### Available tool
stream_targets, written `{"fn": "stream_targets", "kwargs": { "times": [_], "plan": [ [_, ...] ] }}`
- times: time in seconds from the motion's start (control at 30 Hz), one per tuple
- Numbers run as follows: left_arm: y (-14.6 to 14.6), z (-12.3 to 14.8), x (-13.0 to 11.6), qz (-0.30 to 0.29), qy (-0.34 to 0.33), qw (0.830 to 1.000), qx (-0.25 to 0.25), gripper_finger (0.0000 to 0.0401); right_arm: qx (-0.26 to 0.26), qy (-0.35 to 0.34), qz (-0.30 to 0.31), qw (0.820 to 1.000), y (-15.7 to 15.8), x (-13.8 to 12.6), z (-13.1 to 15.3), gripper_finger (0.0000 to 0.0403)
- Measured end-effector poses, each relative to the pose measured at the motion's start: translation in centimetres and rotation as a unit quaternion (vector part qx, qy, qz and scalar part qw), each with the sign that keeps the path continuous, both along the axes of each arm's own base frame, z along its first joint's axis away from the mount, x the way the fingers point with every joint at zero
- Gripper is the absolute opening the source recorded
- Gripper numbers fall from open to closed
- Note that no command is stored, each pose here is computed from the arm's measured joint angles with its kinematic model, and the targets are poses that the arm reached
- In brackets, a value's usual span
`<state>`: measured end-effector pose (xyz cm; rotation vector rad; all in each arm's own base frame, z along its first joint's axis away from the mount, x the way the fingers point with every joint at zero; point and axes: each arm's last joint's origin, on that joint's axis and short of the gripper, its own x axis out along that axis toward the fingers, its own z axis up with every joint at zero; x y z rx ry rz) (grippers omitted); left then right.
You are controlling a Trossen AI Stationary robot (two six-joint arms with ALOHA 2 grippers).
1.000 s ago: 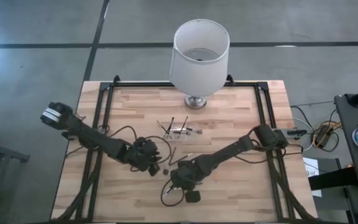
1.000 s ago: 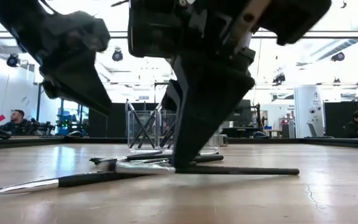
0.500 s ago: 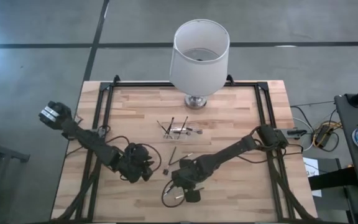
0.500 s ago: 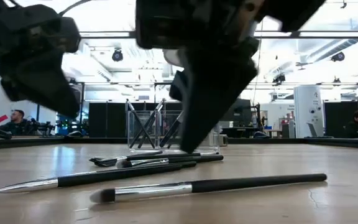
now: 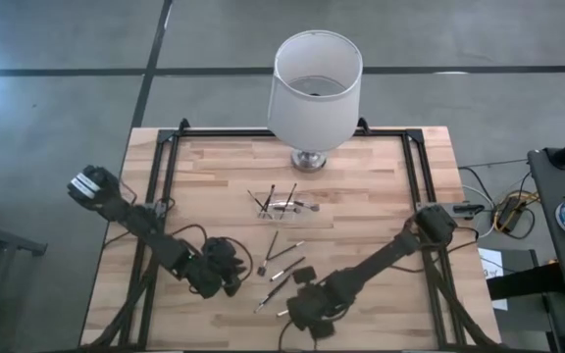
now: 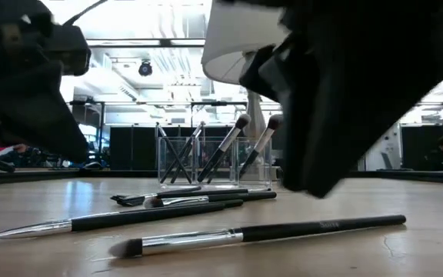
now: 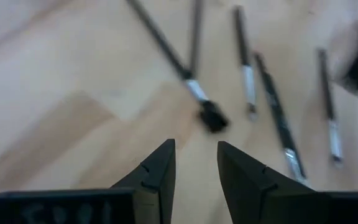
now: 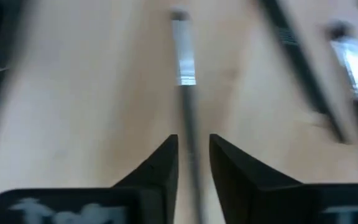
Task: Put items in baskets/containers
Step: Put the eyeshadow brush into the transparent organizer
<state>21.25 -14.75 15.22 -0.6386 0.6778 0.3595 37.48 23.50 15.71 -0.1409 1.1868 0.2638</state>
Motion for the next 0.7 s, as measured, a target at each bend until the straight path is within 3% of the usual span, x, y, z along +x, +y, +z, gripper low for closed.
{"fn": "stream_targets", "kwargs": {
  "times": [0.13, 0.27, 0.5, 0.7],
  "plan": [
    [-1.6, 0.6, 0.9, -0.067, -0.033, 0.997, 0.009, 0.0112, -0.017, -0.005, -0.039, 0.999, -0.5, 0.1, -0.1, 0.0114],
    [-3.2, 1.5, 2.2, -0.144, -0.074, 0.984, 0.068, 0.0112, -0.011, 0.004, -0.063, 0.998, -0.8, 0.1, -0.4, 0.0131],
    [-5.9, 0.8, 5.1, -0.269, -0.078, 0.953, 0.120, 0.0112, -0.004, 0.017, -0.100, 0.995, -0.5, -0.4, -0.6, 0.0134],
    [-8.2, 0.0, 7.5, -0.318, -0.077, 0.937, 0.125, 0.0112, 0.004, 0.015, -0.132, 0.991, 0.6, -1.1, -0.6, 0.0131]
  ]
}}
